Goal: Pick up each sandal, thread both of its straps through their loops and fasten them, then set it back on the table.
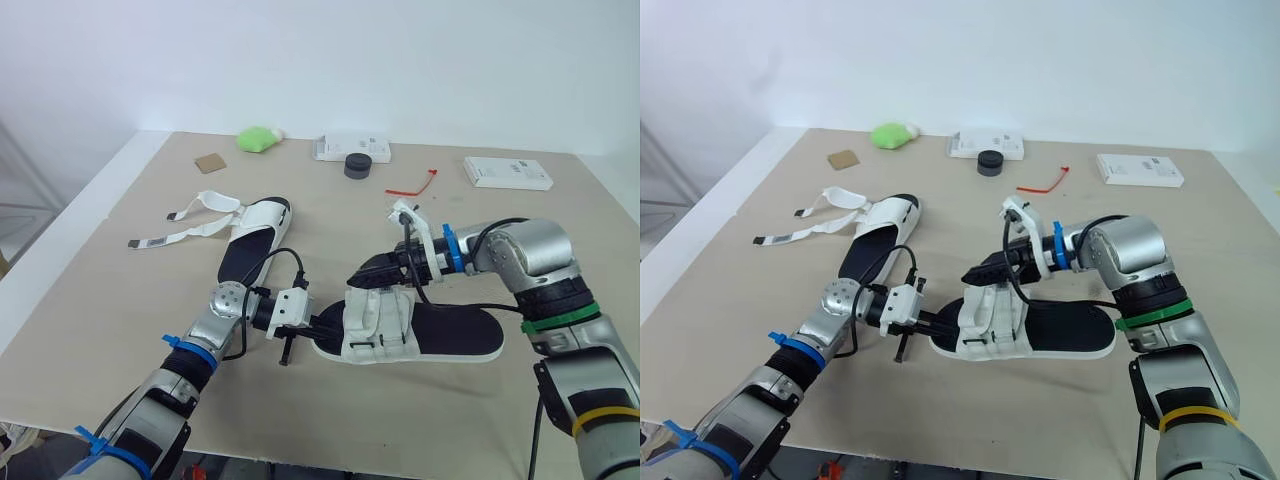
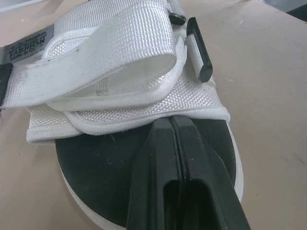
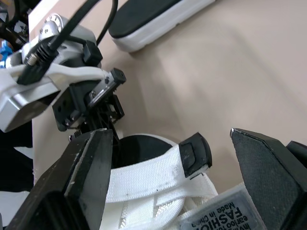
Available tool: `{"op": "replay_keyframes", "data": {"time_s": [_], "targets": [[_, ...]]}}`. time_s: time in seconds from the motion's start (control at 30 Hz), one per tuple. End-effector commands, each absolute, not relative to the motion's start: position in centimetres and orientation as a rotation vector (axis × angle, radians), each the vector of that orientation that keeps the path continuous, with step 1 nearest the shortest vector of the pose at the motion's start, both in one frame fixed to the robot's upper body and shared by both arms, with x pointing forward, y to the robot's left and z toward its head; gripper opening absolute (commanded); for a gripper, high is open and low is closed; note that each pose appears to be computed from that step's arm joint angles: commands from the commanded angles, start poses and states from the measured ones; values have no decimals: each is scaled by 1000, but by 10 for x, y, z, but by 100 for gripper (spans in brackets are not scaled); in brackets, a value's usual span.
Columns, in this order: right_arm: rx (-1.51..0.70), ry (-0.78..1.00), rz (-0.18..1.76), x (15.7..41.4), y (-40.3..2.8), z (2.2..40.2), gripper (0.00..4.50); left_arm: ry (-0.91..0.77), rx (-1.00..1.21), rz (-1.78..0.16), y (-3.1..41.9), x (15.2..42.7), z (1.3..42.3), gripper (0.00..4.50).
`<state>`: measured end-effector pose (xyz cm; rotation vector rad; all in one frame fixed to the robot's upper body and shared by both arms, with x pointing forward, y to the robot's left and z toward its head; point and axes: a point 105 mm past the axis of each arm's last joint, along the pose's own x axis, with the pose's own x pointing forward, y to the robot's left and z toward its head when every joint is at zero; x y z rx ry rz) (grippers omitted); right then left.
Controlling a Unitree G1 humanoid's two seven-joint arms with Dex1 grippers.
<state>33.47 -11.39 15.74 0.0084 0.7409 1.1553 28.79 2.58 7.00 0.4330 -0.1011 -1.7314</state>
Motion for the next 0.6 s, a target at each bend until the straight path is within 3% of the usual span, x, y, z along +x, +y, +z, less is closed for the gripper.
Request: {"op": "replay_keyframes", "data": {"time_s": [0.03, 0.07, 0.1, 0.2, 0.37, 0.6], "targets": [[-37, 714, 1184, 333, -113, 166, 421, 329, 435, -1760, 57, 259, -11, 0], [-41, 718, 1185, 333, -113, 164, 398, 329, 434, -1760, 56, 259, -11, 0], [-44, 719, 1186, 332, -113, 163, 338, 329, 434, -1759, 56, 259, -11, 0], [-39, 712, 1195, 332, -112, 164, 249, 329, 434, -1758, 56, 259, -11, 0], [-26, 711, 1208, 330, -111, 167, 18, 329, 435, -1758, 56, 259, -12, 0], [-2, 695, 1239, 326, -112, 177, 8, 329, 433, -1759, 56, 259, -11, 0]]}}
